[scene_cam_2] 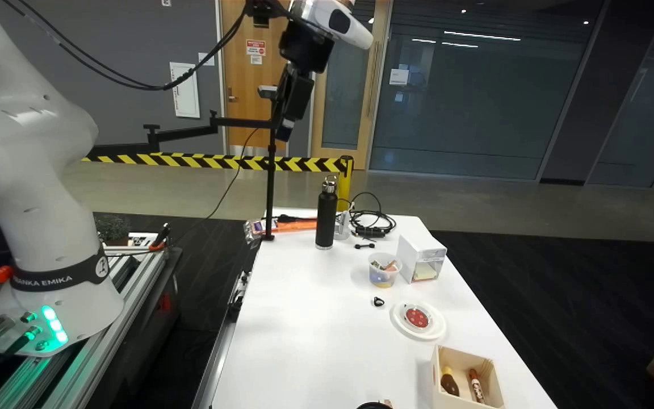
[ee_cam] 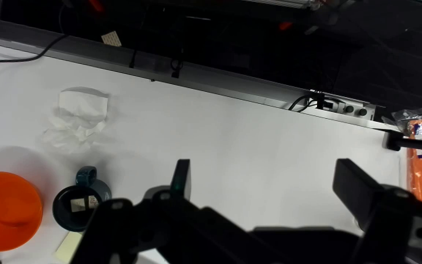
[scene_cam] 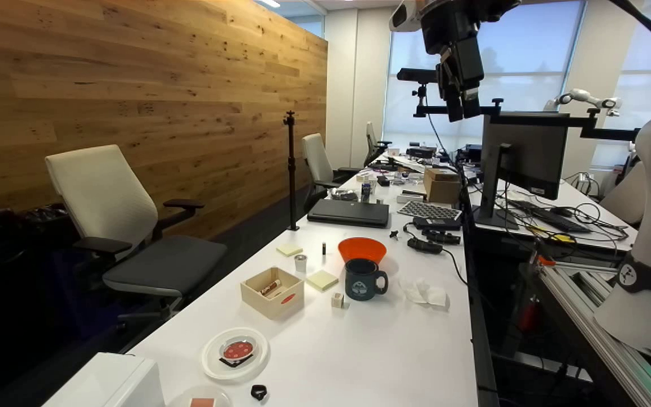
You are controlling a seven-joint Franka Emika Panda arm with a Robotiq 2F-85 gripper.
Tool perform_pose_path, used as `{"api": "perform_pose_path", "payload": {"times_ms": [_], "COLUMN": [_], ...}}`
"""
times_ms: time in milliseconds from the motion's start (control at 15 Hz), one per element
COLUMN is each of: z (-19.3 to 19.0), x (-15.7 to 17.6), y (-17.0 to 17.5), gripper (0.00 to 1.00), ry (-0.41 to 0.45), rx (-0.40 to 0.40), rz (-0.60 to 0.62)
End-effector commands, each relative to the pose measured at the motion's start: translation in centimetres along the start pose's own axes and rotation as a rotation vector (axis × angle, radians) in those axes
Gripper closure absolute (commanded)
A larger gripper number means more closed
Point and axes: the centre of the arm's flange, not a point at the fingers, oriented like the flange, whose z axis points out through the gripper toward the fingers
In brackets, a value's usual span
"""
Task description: Use the paper towel to wipe the table
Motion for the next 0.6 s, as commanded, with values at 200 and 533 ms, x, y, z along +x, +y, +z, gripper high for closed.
{"api": "perform_pose_path", "payload": {"times_ms": [200, 533], "z": [0.0, 0.5], "x": [0.0, 0.9], "y": [0.0, -3.0], "gripper": [0.0, 0.0], "ry": [0.0, 0.052], "rx": [0.0, 0.02], "rz": [0.0, 0.134]}}
